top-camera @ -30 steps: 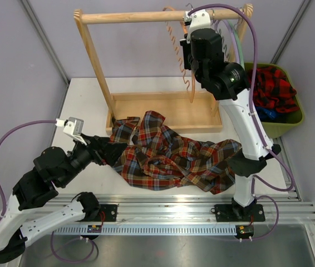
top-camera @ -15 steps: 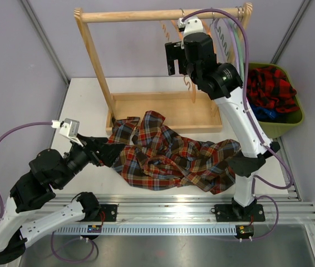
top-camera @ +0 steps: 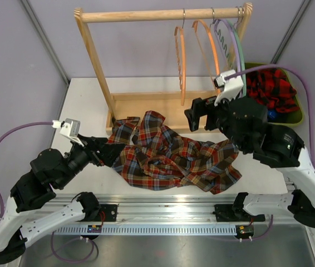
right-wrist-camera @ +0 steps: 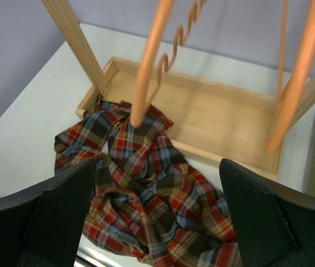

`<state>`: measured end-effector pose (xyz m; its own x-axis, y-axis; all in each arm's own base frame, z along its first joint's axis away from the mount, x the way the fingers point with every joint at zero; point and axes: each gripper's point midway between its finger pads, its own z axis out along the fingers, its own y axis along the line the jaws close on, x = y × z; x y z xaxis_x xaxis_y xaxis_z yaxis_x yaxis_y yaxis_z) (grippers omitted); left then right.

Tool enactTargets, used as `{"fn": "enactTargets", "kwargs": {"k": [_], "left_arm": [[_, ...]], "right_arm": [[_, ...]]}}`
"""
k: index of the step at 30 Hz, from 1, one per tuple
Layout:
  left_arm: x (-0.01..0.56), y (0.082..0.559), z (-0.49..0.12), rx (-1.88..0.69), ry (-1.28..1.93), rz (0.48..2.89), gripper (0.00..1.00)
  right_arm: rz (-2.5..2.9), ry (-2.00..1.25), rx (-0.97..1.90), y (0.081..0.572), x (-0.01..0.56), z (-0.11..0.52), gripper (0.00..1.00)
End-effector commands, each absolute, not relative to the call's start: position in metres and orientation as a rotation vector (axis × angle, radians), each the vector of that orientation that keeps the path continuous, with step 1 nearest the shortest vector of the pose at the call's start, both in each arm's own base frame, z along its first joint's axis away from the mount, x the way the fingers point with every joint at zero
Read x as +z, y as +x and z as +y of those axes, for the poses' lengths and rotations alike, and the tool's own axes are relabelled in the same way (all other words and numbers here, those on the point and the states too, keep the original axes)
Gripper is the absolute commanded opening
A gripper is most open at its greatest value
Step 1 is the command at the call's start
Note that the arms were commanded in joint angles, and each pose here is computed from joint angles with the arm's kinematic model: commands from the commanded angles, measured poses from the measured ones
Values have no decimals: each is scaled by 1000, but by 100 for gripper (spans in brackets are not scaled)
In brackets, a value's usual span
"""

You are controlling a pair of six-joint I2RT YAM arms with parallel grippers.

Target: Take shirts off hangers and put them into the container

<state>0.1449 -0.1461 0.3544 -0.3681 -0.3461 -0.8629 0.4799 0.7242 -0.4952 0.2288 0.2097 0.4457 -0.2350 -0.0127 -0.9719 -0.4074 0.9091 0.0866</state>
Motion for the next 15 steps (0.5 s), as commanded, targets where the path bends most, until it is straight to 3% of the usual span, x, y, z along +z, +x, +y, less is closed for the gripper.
{"fn": "enactTargets", "kwargs": {"k": [1, 7, 15], "left_arm": [[350, 151, -144, -819, 102, 1754, 99], [345, 152, -145, -813, 96, 1773, 99], [343, 151, -146, -823, 91, 1783, 99]], "right_arm": [[1959, -316, 331, 225, 357, 236, 99], [2159, -356, 287, 200, 249, 259, 99], [2234, -293, 277, 197, 173, 267, 99]]}}
